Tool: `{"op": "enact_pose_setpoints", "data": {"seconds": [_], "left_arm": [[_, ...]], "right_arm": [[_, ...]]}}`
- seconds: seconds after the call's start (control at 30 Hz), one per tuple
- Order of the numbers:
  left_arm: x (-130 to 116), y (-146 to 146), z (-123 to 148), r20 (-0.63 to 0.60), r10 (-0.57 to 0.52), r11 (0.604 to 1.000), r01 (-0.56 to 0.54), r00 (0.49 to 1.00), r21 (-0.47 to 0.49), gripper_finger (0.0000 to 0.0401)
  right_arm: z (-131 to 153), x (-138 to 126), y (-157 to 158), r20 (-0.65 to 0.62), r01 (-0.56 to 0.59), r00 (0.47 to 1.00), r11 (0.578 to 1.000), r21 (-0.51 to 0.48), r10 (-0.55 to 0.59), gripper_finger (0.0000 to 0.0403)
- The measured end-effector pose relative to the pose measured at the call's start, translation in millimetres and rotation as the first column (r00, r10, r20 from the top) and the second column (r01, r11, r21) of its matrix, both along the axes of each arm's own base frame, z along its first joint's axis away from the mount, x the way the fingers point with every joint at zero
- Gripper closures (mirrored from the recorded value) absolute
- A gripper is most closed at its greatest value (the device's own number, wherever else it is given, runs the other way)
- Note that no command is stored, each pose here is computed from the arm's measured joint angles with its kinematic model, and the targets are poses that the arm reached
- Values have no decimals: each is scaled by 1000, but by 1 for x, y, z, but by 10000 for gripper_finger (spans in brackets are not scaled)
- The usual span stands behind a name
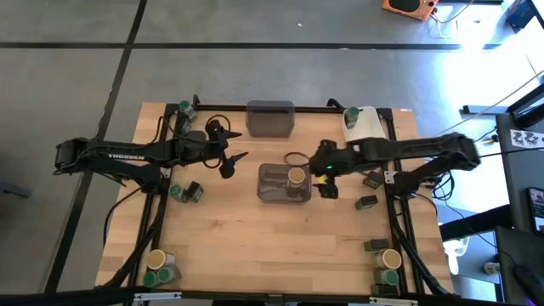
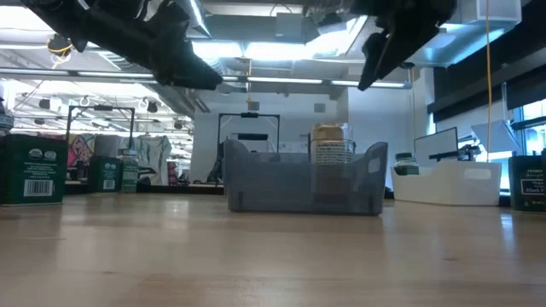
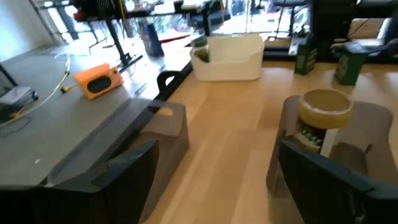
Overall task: Sort spices by type
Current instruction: Put the black seasoning can into the top black bin
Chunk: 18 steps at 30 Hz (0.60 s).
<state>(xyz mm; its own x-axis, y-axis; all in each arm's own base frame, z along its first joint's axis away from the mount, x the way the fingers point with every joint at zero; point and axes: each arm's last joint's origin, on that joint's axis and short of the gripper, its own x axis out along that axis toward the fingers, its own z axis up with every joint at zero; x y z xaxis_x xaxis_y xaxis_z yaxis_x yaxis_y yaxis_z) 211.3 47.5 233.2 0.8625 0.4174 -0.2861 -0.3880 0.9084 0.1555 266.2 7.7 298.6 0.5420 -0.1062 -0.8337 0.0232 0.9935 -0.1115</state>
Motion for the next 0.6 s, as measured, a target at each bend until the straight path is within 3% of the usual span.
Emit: {"op": "enact_pose_setpoints", "data": {"seconds": [0.17,0.3,0.43,0.6], "left_arm": [[7,-9,5,69,-54,998,52,996,26,72],[23,-17,6,64,-67,997,64,996,49,72],[45,-34,16,-98,-30,997,36,995,62,72],[65,-55,40,-299,-22,996,-4,954,-85,72]], "right_arm": [[-1,-22,-12,219,-28,975,997,-75,44,13],[8,-28,-26,421,-48,895,971,-235,146,13],[20,-28,-42,516,-21,819,913,-407,249,13],[35,-27,-56,623,29,729,896,-443,284,13]]}}
